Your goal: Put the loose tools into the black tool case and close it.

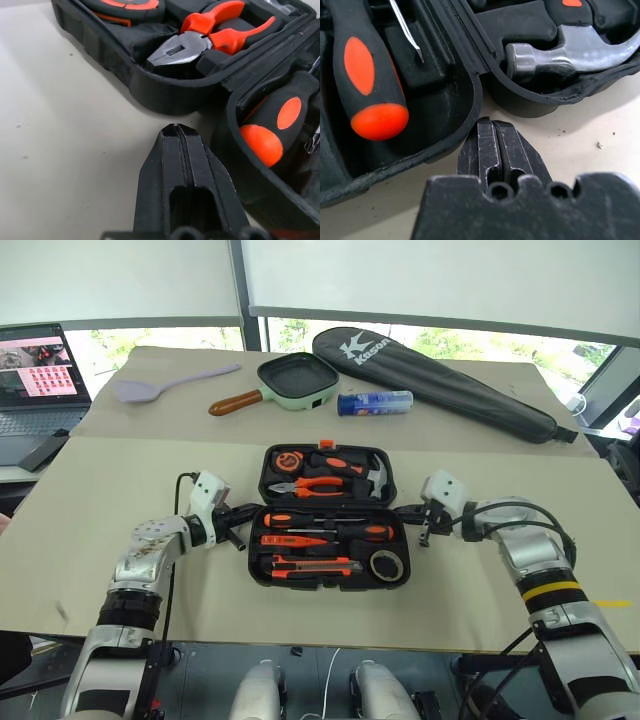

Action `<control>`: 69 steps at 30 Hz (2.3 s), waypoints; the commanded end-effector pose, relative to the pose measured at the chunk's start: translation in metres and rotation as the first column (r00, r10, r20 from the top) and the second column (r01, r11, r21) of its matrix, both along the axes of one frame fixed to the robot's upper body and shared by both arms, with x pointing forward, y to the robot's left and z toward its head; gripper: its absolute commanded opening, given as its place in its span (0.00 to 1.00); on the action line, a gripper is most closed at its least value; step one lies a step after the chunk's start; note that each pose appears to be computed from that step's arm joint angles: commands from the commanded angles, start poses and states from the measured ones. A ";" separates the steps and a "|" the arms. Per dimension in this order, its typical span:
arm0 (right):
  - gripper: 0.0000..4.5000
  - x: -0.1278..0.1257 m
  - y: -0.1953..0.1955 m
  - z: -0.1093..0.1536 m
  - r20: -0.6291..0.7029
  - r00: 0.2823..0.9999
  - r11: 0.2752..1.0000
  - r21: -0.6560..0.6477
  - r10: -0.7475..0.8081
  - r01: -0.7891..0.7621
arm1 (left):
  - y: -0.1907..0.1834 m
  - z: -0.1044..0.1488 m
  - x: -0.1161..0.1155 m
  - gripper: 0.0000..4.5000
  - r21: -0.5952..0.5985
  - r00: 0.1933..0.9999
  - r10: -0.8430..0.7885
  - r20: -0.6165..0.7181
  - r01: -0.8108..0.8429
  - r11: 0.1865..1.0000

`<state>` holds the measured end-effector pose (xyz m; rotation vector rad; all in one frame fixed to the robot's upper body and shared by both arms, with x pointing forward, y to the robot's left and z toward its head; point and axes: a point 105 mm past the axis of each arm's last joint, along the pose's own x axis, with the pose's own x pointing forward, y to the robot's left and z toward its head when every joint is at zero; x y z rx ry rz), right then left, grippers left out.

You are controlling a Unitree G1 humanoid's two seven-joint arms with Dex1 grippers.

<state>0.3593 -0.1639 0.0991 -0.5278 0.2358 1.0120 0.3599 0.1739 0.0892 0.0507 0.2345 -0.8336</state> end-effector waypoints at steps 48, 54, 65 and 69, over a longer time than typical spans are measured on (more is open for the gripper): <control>0.69 -0.009 -0.003 0.039 -0.604 0.617 0.817 -0.104 -0.504 0.567 | 0.007 0.035 0.006 0.97 0.032 0.878 0.181 -0.443 -0.186 0.982; 0.22 -0.010 -0.004 0.030 -0.624 0.572 0.797 -0.142 -0.533 0.587 | 0.000 0.030 0.009 0.72 0.028 0.877 0.172 -0.448 -0.179 0.983; 0.00 -0.004 0.013 0.038 -0.587 0.664 0.829 -0.024 -0.464 0.559 | -0.015 0.022 0.004 0.00 0.003 0.876 0.117 -0.469 -0.131 0.991; 0.00 -0.004 0.025 0.069 -0.418 0.847 0.883 0.184 -0.328 0.433 | -0.008 0.044 0.005 0.00 -0.137 0.942 0.100 -0.320 -0.150 0.979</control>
